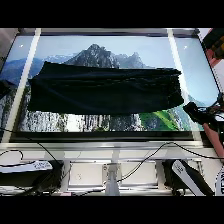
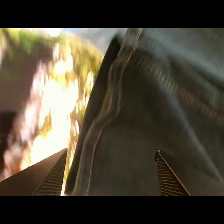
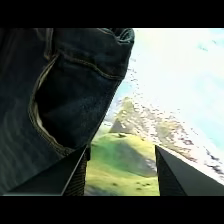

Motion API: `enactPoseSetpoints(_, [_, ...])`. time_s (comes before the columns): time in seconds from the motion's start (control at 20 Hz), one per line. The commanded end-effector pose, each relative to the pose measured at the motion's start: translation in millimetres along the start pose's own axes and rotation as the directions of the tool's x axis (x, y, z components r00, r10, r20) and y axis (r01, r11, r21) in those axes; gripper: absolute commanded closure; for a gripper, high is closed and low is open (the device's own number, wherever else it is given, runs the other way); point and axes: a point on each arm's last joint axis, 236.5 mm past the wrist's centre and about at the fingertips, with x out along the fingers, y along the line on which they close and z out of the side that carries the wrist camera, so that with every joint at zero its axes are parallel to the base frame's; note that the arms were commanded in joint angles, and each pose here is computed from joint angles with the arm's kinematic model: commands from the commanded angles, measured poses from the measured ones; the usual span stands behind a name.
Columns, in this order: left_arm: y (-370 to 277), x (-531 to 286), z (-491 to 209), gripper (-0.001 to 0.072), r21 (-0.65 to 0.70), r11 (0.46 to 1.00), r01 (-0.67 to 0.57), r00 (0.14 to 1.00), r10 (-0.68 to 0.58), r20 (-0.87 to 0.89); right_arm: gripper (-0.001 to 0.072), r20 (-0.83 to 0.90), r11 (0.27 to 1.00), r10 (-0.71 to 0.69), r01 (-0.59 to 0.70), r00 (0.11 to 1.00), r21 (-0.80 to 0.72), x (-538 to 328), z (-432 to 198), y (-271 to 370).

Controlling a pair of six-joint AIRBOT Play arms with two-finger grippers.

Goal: Fold the clothes and pants, and hang the long-sleeved shirts on hangers.

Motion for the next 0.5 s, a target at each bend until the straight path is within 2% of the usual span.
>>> enactPoseSetpoints(0.0, [4, -8, -35, 0.0129, -0.097, 0.993, 0.062, 0.995, -0.069, -0.071, 0.0257, 0.125, 0.962, 0.028, -0.061, 0.992, 0.268, 12, 10, -7])
enactPoseSetpoints(0.3, [-7, 1, -51, 0.0129, -0.103, 0.99, 0.095, 0.987, -0.108, -0.118, 0.0245, 0.033, 0.937, 0.071, -0.078, 0.997, 0.341, 55, 4, -8])
enactPoseSetpoints(0.45, [-13, 0, -53, 0.0129, -0.11, 0.987, 0.116, 0.983, -0.13, -0.127, 0.0247, 0.024, 0.923, 0.149, -0.147, 0.989, 0.356, 73, 10, 5])
